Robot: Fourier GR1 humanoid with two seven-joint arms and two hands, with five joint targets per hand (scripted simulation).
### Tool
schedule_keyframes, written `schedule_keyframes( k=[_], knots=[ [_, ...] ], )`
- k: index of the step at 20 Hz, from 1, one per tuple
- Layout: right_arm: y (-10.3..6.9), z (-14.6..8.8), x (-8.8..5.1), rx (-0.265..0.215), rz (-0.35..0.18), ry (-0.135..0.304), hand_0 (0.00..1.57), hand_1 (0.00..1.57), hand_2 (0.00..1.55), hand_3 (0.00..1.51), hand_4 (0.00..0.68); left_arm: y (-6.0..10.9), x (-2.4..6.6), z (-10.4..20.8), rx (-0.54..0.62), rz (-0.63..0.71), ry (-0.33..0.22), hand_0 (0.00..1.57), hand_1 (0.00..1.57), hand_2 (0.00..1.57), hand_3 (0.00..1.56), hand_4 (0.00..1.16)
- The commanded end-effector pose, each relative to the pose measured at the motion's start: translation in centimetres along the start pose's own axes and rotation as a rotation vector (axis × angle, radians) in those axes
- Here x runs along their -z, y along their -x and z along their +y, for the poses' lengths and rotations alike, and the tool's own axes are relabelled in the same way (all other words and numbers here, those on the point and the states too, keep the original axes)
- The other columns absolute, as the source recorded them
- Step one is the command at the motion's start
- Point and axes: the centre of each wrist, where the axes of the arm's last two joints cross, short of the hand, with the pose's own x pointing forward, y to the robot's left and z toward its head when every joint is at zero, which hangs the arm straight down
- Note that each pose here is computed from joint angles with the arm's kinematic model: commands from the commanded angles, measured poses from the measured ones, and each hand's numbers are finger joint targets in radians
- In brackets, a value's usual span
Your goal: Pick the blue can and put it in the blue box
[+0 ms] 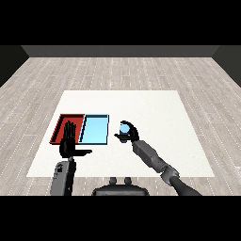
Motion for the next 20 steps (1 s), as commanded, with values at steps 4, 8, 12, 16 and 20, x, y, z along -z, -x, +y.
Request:
schedule_keyframes(
  k=[4,8,12,16,20],
  knots=[
    [-0.2,0.1,0.3,-0.089,0.037,0.039,1.56,1.56,1.49,1.44,0.678,0.6,0.69,0.3,-0.012,-0.016,0.013,0.0,0.0,0.0,0.0,0.0],
    [-1.1,1.0,0.2,-0.084,-0.022,0.024,1.55,1.55,1.48,1.43,0.672,0.8,0.36,-1.6,-0.028,0.02,0.029,0.0,0.0,0.0,0.0,0.0],
    [-2.3,1.6,1.3,-0.083,-0.088,0.001,1.5,1.5,1.46,1.42,0.657,0.4,-0.41,-1.1,-0.013,0.041,0.051,0.0,0.0,0.0,0.0,0.0],
    [-4.1,2.0,2.3,-0.099,-0.15,-0.027,1.47,1.47,1.45,1.41,0.649,1.7,0.94,-0.9,0.044,0.07,0.094,0.0,0.0,0.0,0.0,0.0],
    [-5.9,2.2,2.7,-0.104,-0.177,-0.045,1.5,1.5,1.46,1.41,0.648,2.6,0.12,-4.8,-0.005,0.106,0.099,0.0,0.0,0.0,0.0,0.0]
  ],
)
